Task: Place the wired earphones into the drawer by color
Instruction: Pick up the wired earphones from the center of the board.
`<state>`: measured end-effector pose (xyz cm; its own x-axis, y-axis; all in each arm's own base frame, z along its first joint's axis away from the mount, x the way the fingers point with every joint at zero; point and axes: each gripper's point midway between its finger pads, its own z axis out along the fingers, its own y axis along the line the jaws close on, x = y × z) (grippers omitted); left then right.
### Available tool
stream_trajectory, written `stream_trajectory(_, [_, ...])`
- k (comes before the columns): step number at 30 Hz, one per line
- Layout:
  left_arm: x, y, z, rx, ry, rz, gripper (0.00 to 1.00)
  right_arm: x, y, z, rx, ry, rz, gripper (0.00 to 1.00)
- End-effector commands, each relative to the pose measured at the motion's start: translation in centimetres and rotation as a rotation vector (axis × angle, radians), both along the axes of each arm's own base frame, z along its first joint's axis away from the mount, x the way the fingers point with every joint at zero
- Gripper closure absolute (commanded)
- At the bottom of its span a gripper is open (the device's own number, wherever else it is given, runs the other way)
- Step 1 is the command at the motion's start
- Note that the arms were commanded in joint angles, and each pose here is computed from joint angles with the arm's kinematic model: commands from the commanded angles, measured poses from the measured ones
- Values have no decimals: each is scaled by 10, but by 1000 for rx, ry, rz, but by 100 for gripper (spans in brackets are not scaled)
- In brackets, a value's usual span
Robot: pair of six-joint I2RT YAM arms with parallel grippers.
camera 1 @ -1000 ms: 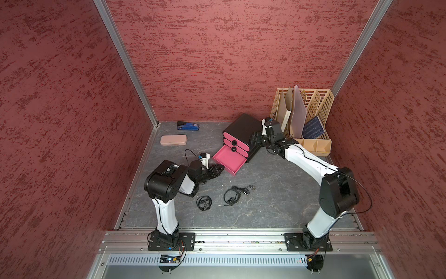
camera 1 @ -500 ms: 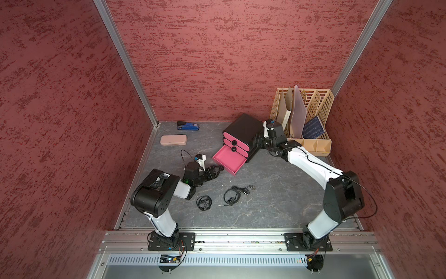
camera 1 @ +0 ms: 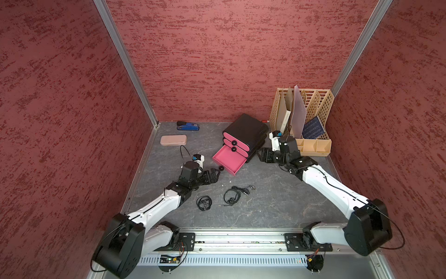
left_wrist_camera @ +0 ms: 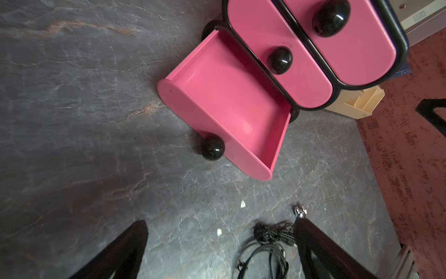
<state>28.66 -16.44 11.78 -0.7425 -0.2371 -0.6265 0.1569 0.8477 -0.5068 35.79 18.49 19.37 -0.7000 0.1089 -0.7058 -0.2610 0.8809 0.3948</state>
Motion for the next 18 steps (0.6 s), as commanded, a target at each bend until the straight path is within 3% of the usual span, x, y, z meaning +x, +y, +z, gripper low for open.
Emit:
stream_trajectory(1, [-33,27,-13,202,117,23,0,-9,9,-10,13,-3,72,24])
stream_trajectory(6, [-61,36,-11,260,196,50,0,-10,13,-31,31,0,87,25])
stream_trajectory(18, [-119,45,-37,405,442,133,0,-19,6,-33,40,-33,72,25])
